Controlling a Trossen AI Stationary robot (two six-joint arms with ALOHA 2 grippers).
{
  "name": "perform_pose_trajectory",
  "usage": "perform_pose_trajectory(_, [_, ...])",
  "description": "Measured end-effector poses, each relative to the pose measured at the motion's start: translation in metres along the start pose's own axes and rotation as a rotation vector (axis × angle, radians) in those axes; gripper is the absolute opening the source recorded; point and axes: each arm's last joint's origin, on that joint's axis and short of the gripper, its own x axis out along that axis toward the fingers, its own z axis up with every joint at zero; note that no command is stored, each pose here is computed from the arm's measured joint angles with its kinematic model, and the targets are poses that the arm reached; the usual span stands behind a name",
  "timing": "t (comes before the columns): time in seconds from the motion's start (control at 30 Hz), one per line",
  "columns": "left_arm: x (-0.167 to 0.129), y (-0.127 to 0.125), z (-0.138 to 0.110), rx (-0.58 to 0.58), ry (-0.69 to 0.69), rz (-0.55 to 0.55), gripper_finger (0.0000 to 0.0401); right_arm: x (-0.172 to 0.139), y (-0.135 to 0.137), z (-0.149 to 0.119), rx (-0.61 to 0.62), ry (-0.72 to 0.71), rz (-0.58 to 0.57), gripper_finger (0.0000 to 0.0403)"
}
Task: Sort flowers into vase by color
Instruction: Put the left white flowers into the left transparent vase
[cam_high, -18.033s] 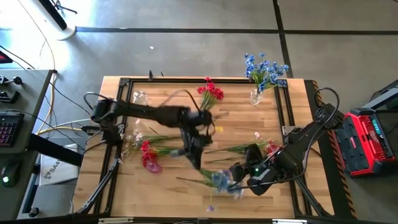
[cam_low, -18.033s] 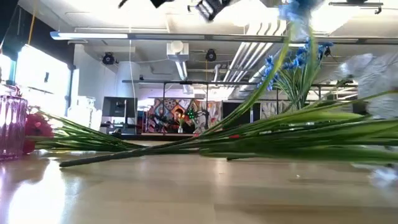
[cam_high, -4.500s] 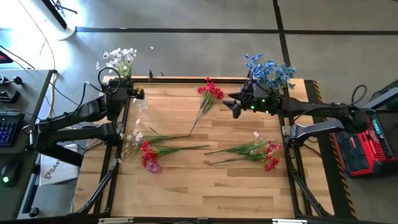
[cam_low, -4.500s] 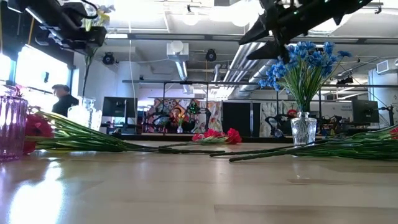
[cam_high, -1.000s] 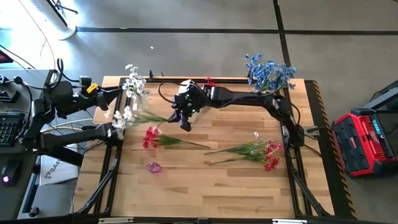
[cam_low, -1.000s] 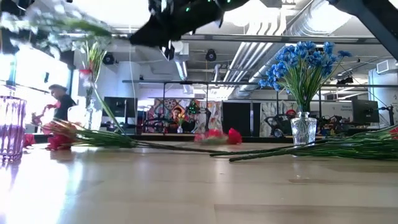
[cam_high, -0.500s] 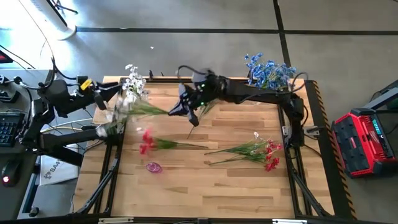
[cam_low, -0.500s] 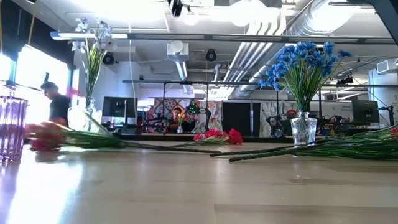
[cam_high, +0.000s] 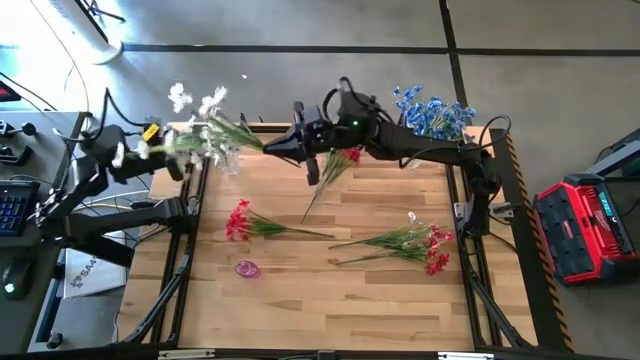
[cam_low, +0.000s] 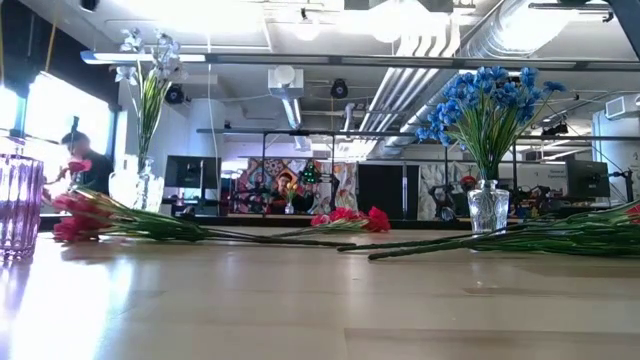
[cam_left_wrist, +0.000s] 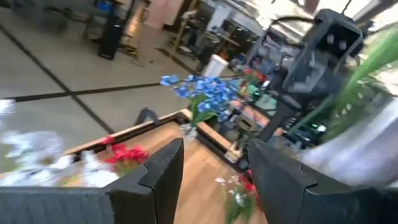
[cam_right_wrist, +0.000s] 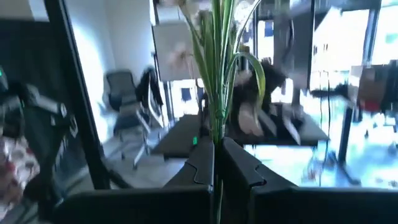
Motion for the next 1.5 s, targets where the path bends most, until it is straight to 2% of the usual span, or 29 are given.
perform_pose_trajectory(0.1, [0.014,-0.001,-0.002,0.006,-0.015,-0.065,0.0167,-0.001,-0.001,0.007,-0.016,-0.063,-0.015,0.0000])
perform_pose_trajectory(0.27, [0.040,-0.004,-0.005,0.077,-0.065,-0.164,0.0167,-0.004,-0.009,0.010,-0.020,-0.093,-0.130,0.0000])
perform_pose_trajectory(0.37, [0.055,-0.007,-0.003,0.122,-0.128,-0.210,0.0167,-0.005,-0.012,0.010,-0.020,-0.101,-0.192,0.0000])
perform_pose_trajectory(0.5, [0.074,-0.015,0.004,0.181,-0.236,-0.266,0.0167,-0.003,-0.014,0.005,-0.004,-0.077,-0.219,0.0000])
perform_pose_trajectory(0.63, [0.095,-0.020,0.009,0.226,-0.327,-0.288,0.0167,-0.002,-0.017,-0.001,0.010,-0.049,-0.262,0.0000])
perform_pose_trajectory(0.77, [0.116,-0.020,0.006,0.234,-0.326,-0.286,0.0167,-0.002,-0.018,-0.004,0.027,-0.040,-0.265,0.0000])
perform_pose_trajectory(0.97, [0.120,-0.021,0.007,0.236,-0.358,-0.309,0.0167,-0.003,-0.018,-0.007,0.014,-0.007,-0.290,0.0000])
perform_pose_trajectory(1.1, [0.109,-0.023,0.013,0.236,-0.403,-0.323,0.0167,-0.002,-0.020,-0.015,-0.003,0.064,-0.309,0.0000])
perform_pose_trajectory(1.23, [0.102,-0.022,0.016,0.251,-0.428,-0.312,0.0167,-0.002,-0.019,-0.016,-0.025,0.074,-0.308,0.0000])
perform_pose_trajectory(1.37, [0.103,-0.021,0.015,0.233,-0.413,-0.301,0.0133,-0.002,-0.018,-0.016,-0.024,0.078,-0.308,0.0000])
perform_pose_trajectory(1.5, [0.104,-0.020,0.013,0.240,-0.389,-0.284,0.0043,-0.003,-0.021,-0.018,-0.016,0.094,-0.315,0.0000])
